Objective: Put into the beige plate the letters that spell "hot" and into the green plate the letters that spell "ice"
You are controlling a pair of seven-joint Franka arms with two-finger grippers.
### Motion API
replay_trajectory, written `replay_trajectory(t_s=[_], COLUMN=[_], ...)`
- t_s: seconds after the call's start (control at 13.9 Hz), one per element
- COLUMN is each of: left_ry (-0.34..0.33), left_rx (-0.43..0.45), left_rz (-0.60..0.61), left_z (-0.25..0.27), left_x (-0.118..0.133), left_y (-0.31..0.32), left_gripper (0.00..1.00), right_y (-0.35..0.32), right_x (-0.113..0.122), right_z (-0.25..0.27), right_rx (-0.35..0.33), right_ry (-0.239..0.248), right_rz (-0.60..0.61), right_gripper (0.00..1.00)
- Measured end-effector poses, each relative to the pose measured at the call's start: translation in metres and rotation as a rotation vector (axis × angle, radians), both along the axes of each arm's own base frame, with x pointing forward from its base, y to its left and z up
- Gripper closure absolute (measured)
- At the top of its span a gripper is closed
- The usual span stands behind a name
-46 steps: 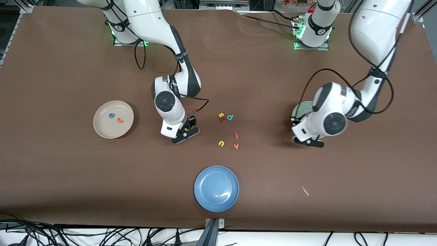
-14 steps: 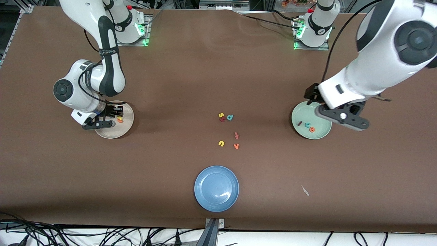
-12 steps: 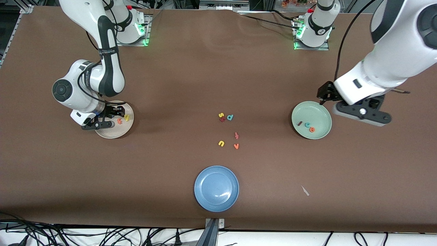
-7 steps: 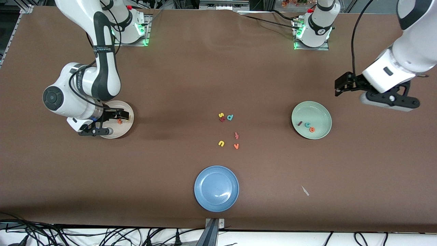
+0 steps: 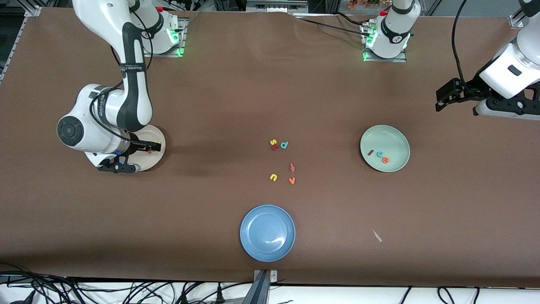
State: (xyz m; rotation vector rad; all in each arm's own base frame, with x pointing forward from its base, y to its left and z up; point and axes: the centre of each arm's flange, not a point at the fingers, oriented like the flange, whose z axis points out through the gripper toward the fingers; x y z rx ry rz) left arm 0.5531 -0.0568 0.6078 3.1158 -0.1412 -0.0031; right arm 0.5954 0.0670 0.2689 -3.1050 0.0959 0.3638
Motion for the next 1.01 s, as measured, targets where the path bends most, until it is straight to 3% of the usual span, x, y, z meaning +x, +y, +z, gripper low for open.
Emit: replay_trajectory(t_s=[0.14,0.22,0.5,0.86,1.01], left_ry=[0.015,0.017,0.016,0.013,0.013], left_rx=[0.002,0.002,0.002,0.001,0.001], left_rz=[-0.005,-0.006,-0.008,-0.011,-0.012], left_z=[-0.001,-0.001,-0.001,0.000,0.000], left_x=[-0.002,-0.002,-0.002,-0.003,-0.003], left_y=[-0.002,-0.003,-0.004,-0.006,-0.006], left_gripper=[0.00,0.00,0.00,0.00,0.00], right_y=[-0.014,-0.019,-0.024,-0.057,-0.058], right_x=[0.001,0.002,0.002,-0.049,-0.074], right_z=[-0.002,0.006,0.096,0.229,0.278], right_rx=[-0.072,-0.106,-0.112,-0.083,-0.080], right_ry=[0.046,0.041,-0.074,-0.057,-0.004], right_rz=[0.025,0.032,0.022,0.052,0.056], right_gripper=[0.00,0.00,0.00,0.00,0.00])
